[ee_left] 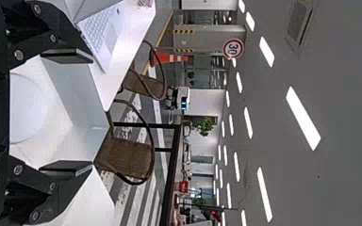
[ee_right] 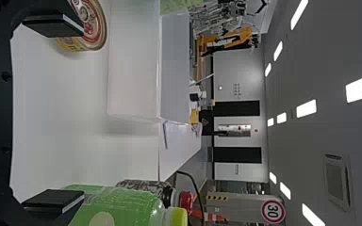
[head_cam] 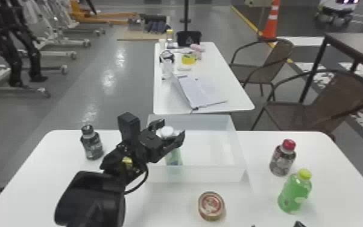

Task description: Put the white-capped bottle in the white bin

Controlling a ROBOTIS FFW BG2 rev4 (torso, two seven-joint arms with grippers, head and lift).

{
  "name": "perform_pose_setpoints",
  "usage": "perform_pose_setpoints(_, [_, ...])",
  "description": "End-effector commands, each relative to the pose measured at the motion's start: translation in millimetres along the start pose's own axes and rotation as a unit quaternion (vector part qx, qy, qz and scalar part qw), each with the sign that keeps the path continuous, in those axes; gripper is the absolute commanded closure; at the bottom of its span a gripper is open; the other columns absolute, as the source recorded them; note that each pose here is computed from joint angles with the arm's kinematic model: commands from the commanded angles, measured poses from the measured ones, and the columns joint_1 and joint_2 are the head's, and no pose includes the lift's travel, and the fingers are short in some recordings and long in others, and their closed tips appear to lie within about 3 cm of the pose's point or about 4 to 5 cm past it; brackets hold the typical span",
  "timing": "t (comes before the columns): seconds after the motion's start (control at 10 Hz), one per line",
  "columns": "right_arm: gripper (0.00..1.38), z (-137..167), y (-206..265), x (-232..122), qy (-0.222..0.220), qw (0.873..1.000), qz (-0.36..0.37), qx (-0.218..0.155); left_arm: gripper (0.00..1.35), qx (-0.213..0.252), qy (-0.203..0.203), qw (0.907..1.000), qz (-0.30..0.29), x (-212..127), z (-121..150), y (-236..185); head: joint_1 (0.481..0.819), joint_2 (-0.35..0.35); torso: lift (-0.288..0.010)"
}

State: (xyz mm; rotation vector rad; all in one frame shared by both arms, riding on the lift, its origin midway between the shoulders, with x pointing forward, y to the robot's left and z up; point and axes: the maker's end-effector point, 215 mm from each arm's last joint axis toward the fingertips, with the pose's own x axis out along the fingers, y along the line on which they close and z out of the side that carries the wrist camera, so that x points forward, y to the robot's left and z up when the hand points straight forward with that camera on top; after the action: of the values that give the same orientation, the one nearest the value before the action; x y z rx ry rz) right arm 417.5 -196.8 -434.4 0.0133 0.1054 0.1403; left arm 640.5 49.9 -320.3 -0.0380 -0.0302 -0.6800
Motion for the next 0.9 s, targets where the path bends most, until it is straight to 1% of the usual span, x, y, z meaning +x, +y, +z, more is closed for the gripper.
perform_pose_setpoints(0.0, [0.08, 0.1, -0.1, 0.0, 0.0, 1.0, 0.0, 0.001, 0.12, -0.004, -0.008, 1.0, 0.0, -0.3, 8.0, 1.4, 0.549, 0.0, -0.1])
perform_pose_setpoints(0.1, [0.08, 0.0, 0.0, 0.0, 0.0, 1.0, 0.0, 0.0, 0.22, -0.003, -0.017, 0.9999, 0.002, -1.1, 16.5, 2.7, 0.549, 0.0, -0.1])
perform_pose_setpoints(0.2, [0.08, 0.0, 0.0, 0.0, 0.0, 1.0, 0.0, 0.0, 0.27, 0.003, -0.026, 0.9996, 0.009, -5.6, 26.3, 7.4, 0.549, 0.0, -0.1])
perform_pose_setpoints(0.3, [0.08, -0.7, 0.0, -0.6, 0.001, 1.0, 0.0, 0.0, 0.27, 0.007, -0.025, 0.9995, 0.017, -13.6, 28.9, 13.1, 0.549, 0.0, -0.1])
perform_pose_setpoints(0.4, [0.08, -0.7, -0.2, -0.6, 0.001, 1.0, 0.0, 0.0, 0.28, 0.0, -0.019, 0.9994, 0.029, -25.2, 24.0, 19.1, 0.549, 0.0, -0.1])
perform_pose_setpoints(0.6, [0.08, -1.3, 0.1, -1.7, 0.002, 1.0, 0.0, -0.001, 0.28, -0.007, -0.02, 0.9981, 0.058, -53.9, 17.7, 31.0, 0.549, 0.0, -0.1])
perform_pose_setpoints(0.8, [0.08, -1.2, 0.3, -2.1, 0.002, 1.0, 0.001, -0.002, 0.28, -0.012, -0.015, 0.9951, 0.097, -96.9, 3.3, 40.8, 0.549, 0.0, -0.1])
